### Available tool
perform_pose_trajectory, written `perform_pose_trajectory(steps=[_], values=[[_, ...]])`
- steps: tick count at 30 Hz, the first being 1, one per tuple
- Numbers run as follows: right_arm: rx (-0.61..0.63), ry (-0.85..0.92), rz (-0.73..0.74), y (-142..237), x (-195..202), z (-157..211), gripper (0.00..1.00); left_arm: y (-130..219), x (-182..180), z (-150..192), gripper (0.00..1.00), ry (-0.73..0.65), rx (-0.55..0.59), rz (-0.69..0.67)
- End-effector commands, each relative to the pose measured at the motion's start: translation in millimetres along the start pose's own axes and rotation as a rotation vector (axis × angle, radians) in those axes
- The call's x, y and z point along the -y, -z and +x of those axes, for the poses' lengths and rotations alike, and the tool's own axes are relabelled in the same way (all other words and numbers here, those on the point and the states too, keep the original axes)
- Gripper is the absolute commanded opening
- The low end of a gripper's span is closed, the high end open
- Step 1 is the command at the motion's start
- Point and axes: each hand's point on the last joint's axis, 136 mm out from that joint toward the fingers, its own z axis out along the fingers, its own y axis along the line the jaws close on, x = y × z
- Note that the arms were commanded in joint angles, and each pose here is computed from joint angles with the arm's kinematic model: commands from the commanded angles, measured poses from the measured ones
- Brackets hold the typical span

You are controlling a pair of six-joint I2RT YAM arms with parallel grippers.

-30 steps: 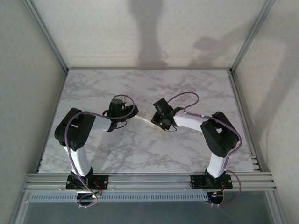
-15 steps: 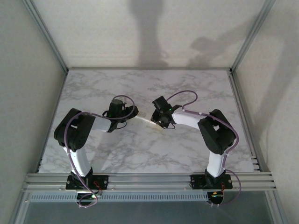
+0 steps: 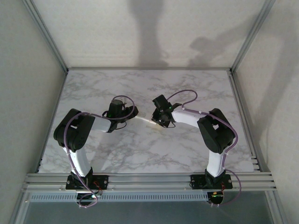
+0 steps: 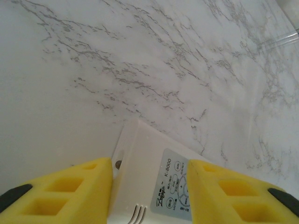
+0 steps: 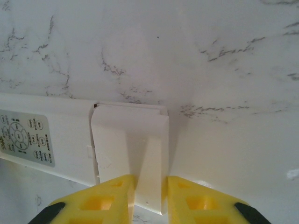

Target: Load the batteries into the remote control

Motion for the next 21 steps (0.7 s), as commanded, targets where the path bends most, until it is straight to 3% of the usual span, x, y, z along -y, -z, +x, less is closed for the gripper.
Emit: perform_pose_trajectory(steps=[1,21], values=[[0.002,0.01,-0.043,8,-21,-7,0.24,1,16,12,0.45,-0.009,-0.035,0.046],[-0.06,0.137,0.001,-16,-24,-5,0.26,-1,17,15,0.45,-0.017,-0.046,0.052]])
